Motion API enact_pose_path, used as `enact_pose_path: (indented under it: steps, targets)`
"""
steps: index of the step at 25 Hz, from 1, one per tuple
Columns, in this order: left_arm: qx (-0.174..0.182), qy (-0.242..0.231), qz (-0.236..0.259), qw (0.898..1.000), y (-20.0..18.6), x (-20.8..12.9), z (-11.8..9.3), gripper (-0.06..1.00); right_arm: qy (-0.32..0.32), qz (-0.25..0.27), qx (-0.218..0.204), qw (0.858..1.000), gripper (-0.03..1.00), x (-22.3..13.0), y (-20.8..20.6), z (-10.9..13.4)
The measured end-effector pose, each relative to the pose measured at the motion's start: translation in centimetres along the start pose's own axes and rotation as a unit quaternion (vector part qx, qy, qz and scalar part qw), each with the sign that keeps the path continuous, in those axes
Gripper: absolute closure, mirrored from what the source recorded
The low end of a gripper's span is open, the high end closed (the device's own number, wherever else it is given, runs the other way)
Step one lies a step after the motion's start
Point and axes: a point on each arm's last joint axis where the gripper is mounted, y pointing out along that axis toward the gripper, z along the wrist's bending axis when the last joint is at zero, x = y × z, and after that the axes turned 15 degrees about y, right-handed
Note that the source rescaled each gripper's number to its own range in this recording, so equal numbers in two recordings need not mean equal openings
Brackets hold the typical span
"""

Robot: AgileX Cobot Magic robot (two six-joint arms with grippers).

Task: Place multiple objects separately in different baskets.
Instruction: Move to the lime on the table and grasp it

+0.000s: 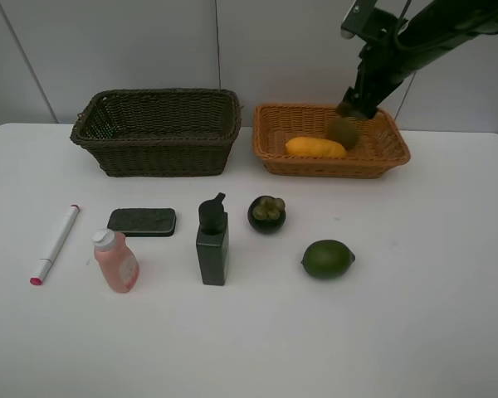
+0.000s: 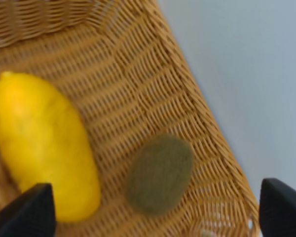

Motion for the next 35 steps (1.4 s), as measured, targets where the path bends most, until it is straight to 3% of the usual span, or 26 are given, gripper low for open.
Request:
enact_pose_path:
  steps: [6,10,22,35]
  targets:
    - [0.000,0.000,0.000,1.000,0.0,0.0,0.0,-0.06,-0.019,0.024,0.013,0.999,-0.01,-2.4,-3.0,2.1]
    - [0.000,0.000,0.000,1.000,0.0,0.0,0.0,-0.06,-0.052,0.063,0.047,0.996,-0.02,-3.9,-4.5,4.5]
    - [0.000,0.000,0.000,1.000,0.0,0.0,0.0,-0.06,-0.173,0.123,0.153,0.965,-0.02,-3.7,-6.8,12.5]
    - [0.000,0.000,0.000,1.000,0.0,0.0,0.0,-0.06,-0.233,0.148,0.206,0.939,-0.02,-5.9,-6.4,17.8]
